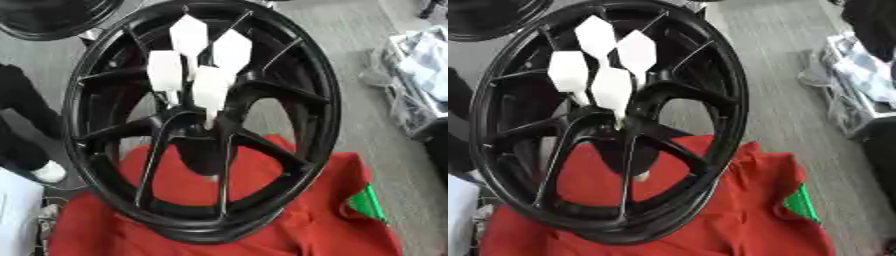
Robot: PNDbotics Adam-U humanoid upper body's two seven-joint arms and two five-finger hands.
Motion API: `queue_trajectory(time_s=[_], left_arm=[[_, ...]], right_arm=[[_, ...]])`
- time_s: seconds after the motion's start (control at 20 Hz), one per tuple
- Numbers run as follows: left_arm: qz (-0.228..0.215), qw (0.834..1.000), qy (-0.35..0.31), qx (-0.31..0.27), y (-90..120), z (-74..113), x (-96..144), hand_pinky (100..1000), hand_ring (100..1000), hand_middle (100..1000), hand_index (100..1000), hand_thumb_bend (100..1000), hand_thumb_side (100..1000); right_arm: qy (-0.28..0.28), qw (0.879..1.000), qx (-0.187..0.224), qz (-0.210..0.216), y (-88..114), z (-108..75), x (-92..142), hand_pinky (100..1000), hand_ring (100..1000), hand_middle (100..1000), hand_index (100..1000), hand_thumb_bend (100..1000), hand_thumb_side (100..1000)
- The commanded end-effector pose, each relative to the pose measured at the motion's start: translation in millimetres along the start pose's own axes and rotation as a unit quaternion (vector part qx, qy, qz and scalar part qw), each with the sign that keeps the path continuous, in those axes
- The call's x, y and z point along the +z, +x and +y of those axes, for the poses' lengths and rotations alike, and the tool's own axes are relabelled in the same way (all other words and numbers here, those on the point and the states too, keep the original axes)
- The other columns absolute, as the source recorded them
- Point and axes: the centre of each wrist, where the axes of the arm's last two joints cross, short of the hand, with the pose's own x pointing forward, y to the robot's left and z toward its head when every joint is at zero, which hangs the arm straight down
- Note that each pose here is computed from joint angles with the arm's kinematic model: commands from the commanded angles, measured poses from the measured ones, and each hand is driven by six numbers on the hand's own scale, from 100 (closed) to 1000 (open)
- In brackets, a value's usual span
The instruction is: Pull the pin out of the wheel hub.
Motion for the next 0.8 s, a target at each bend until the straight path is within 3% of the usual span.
queue_trajectory(time_s=[0.05, 0.5, 0.8], left_arm=[[-0.041, 0.995, -0.060, -0.063, 36.7, 9.2, -16.3, 790, 786, 763, 796, 100, 613], [-0.052, 0.948, -0.232, -0.210, 109.6, 5.7, -52.3, 805, 799, 776, 832, 100, 577], [-0.058, 0.905, -0.318, -0.278, 141.5, -21.8, -65.5, 816, 807, 782, 845, 100, 570]], right_arm=[[-0.009, 1.000, 0.010, -0.009, 3.7, -7.5, 1.9, 844, 738, 678, 783, 100, 742], [-0.038, 0.999, 0.004, 0.009, -6.4, -10.3, 13.0, 837, 720, 660, 771, 100, 748], [-0.052, 0.998, 0.002, 0.020, -13.0, -9.9, 19.0, 837, 716, 656, 764, 100, 757]])
